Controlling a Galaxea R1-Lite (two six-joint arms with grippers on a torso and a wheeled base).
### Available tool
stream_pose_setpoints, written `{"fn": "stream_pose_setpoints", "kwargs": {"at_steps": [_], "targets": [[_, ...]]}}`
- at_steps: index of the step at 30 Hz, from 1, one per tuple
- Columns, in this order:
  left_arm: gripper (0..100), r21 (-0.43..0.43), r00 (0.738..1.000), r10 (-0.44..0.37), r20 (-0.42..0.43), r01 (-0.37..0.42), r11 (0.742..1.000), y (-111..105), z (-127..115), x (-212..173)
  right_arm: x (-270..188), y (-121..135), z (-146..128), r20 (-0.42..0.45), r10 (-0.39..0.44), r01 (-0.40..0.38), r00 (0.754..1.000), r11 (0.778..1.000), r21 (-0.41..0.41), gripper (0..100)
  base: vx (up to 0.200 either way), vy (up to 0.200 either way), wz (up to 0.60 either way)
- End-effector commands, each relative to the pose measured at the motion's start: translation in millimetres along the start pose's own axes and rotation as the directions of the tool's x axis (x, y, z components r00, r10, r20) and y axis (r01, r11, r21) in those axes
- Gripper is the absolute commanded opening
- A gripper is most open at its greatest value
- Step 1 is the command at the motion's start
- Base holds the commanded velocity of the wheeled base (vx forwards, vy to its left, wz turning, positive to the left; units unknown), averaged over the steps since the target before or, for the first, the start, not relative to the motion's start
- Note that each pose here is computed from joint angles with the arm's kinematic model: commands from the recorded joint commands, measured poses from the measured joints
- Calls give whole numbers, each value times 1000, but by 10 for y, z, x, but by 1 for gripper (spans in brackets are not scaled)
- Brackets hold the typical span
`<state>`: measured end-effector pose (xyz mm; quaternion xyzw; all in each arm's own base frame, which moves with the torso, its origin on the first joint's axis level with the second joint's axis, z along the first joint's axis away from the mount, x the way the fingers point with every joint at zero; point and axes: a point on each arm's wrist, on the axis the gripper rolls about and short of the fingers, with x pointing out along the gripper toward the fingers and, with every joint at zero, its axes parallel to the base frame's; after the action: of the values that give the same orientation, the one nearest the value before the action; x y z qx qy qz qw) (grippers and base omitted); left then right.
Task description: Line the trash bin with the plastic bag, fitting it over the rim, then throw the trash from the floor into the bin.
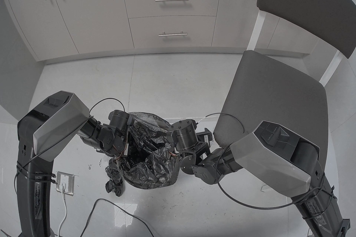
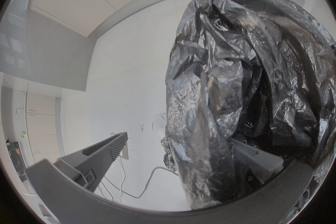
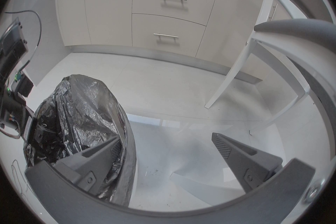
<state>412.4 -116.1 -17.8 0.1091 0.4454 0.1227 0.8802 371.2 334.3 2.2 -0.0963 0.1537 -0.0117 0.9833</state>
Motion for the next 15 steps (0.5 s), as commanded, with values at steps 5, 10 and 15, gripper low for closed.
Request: {"fn": "stream_pose_setpoints", "kwargs": {"at_steps": [5, 10, 15], "targets": [[100, 1, 1000, 1, -4, -1, 1000, 1, -13, 3, 43, -26, 22, 6, -13, 13, 1000, 1000, 2, 100, 0, 0, 0], [100, 1, 1000, 0, -4, 0, 1000, -4, -15, 12, 122, -35, 22, 12, -24, 24, 1000, 1000, -4, 100, 0, 0, 0], [100, 3, 1000, 0, -7, 0, 1000, -8, -24, 22, 232, 17, -59, 15, -29, 29, 999, 999, -18, 100, 0, 0, 0]]}}
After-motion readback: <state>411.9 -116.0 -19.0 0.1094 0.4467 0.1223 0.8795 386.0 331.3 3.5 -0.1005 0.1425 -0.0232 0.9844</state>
